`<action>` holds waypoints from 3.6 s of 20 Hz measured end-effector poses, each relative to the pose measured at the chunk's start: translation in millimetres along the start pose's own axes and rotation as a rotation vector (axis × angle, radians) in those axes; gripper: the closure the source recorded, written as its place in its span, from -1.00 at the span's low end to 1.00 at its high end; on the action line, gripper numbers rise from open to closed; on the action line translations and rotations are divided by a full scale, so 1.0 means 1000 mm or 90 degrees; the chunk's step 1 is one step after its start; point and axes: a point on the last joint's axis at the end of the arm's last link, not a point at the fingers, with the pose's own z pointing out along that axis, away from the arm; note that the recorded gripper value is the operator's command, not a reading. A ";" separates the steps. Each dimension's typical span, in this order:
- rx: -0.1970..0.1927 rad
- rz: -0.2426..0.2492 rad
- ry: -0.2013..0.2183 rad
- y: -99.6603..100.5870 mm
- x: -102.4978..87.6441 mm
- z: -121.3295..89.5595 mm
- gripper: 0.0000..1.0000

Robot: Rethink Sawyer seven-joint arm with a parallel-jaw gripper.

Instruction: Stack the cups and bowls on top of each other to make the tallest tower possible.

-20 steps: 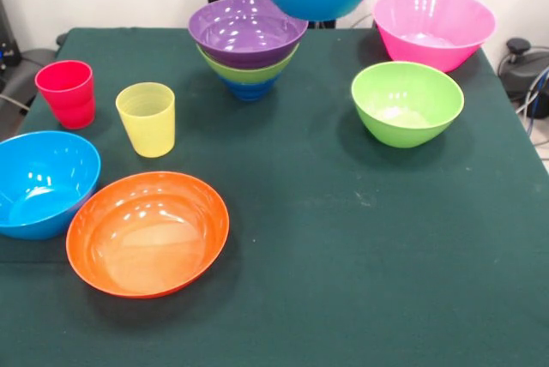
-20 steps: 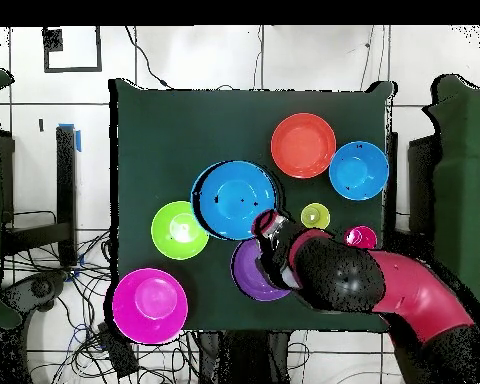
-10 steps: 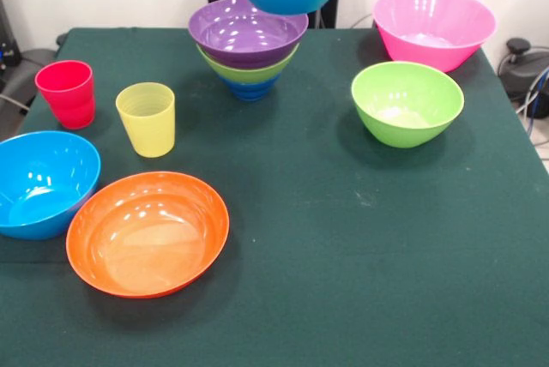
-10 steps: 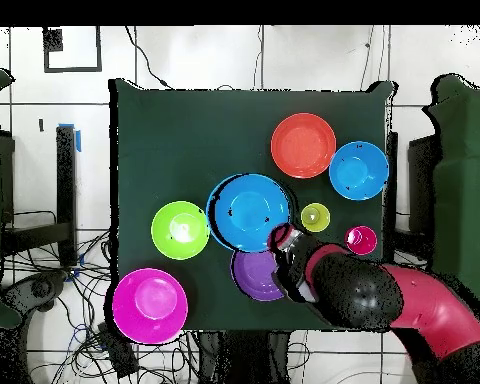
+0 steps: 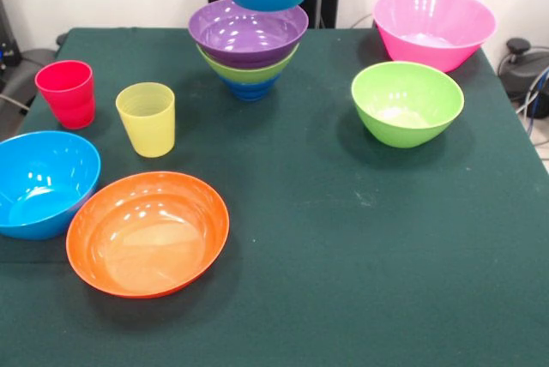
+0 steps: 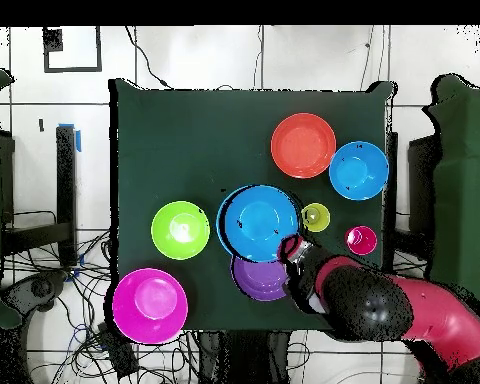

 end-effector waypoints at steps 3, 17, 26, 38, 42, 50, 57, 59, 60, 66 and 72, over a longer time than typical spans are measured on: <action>0.001 -0.007 0.002 0.000 0.003 0.001 1.00; 0.018 -0.064 -0.006 -0.006 0.021 0.011 1.00; 0.027 -0.083 -0.008 -0.011 0.025 0.013 1.00; 0.026 -0.083 -0.002 -0.012 0.029 0.015 1.00; 0.022 -0.086 0.001 -0.013 0.031 0.018 1.00; 0.017 -0.086 0.007 -0.026 0.031 0.022 1.00; 0.009 -0.050 0.003 -0.050 0.024 0.016 1.00; 0.007 -0.044 0.003 -0.054 0.023 0.015 1.00; 0.006 -0.039 0.002 -0.057 0.021 0.014 1.00; 0.004 -0.042 0.004 -0.066 0.023 0.017 1.00; 0.010 -0.066 0.004 -0.070 0.028 0.022 1.00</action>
